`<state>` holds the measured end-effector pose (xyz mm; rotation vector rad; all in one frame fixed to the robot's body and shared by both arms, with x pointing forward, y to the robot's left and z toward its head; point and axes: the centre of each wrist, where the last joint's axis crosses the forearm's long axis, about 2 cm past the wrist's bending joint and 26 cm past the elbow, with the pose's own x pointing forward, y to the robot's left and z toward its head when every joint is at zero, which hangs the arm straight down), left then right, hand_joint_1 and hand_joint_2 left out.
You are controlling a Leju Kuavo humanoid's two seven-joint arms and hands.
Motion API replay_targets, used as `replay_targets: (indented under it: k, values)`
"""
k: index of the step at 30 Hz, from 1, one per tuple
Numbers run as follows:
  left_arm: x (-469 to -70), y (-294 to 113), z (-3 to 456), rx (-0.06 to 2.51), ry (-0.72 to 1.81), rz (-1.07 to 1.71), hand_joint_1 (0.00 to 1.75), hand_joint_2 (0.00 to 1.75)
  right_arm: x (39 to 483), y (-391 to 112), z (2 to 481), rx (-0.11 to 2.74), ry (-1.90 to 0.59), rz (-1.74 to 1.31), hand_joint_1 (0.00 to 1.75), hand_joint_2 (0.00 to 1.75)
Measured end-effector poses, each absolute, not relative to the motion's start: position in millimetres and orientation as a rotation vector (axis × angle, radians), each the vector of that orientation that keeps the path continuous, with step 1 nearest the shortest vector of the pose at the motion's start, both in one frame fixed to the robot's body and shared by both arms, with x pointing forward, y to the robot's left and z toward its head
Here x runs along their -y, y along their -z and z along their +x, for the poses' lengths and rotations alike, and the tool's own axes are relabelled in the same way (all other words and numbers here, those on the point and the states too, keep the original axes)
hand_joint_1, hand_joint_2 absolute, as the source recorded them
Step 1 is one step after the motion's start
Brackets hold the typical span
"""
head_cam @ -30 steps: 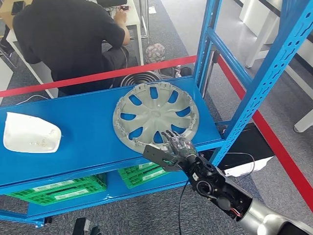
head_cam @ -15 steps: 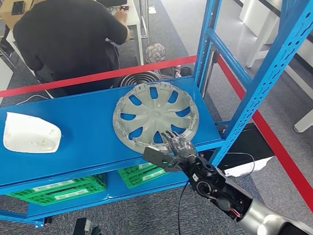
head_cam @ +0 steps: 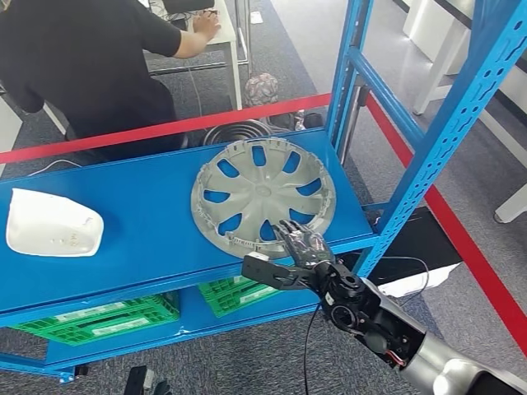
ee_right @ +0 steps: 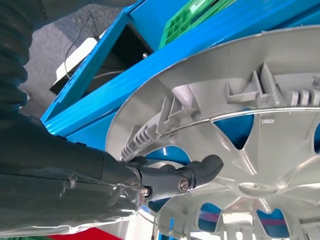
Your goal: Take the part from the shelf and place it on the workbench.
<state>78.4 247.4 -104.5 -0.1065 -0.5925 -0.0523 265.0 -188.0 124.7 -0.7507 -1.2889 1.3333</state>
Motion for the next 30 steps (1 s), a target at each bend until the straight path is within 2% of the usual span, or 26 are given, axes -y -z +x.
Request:
replay_targets:
  k: [14, 30]
  values:
    - [-254.3, 104.9, 79.1, 0.594, 0.043, -0.073, 0.00, 0.00, 197.7, -127.4, 275.3, 1.324, -1.304, -0.797, 0.00, 1.75]
    - [-298.4, 107.5, 71.9, 0.615, -0.026, 0.046, 0.00, 0.00, 195.4, -130.7, 277.2, 1.382, -1.291, -0.847, 0.00, 1.75]
